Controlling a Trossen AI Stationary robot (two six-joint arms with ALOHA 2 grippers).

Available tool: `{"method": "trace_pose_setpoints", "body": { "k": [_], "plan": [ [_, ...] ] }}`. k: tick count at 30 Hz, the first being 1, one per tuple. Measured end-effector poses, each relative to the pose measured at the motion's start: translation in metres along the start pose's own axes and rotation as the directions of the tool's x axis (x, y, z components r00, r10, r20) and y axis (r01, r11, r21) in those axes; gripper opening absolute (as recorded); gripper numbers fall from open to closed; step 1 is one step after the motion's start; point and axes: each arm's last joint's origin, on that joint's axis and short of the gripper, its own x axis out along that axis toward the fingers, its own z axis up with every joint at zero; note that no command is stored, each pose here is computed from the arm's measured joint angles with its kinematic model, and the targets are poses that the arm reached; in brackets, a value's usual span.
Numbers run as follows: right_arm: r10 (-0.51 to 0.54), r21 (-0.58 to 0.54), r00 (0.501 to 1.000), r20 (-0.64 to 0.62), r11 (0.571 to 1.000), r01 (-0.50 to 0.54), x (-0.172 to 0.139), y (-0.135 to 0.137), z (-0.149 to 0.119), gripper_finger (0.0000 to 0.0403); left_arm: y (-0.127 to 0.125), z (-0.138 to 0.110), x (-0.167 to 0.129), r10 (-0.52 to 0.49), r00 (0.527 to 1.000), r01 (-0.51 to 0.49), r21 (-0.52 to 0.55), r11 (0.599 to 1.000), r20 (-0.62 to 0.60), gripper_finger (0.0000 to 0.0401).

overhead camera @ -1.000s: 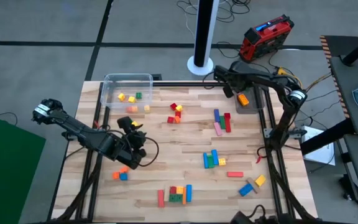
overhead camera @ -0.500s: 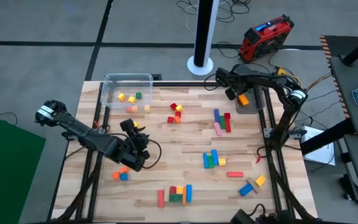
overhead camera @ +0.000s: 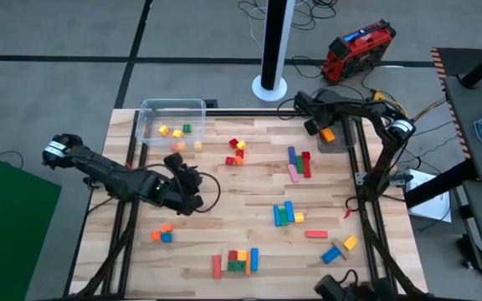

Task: Sort blocks by size
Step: Put the green rectangular wooden block into the black bin

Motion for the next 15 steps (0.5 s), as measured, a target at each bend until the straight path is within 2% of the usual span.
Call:
{"method": "trace_pose_setpoints", "body": {
  "k": [5, 9, 15],
  "plan": [
    [0.055, -0.048, 0.998, 0.041, 0.997, -0.053, 0.008, 0.006, 0.003, 0.0093, -0.005, 0.010, 0.000, -0.045, 0.996, 0.046, -0.019, 0.999, 0.076, 0.0157],
    [0.054, -0.051, 0.998, 0.037, 0.997, -0.052, 0.009, 0.006, 0.002, 0.0093, -0.006, 0.017, 0.002, -0.051, 0.991, 0.045, 0.046, 0.998, 0.125, 0.0157],
    [0.047, -0.052, 0.997, 0.055, 0.998, -0.044, 0.007, 0.003, 0.003, 0.0093, 0.013, 0.035, 0.025, -0.077, 0.988, 0.064, 0.106, 0.992, 0.133, 0.0157]
  ]
}}
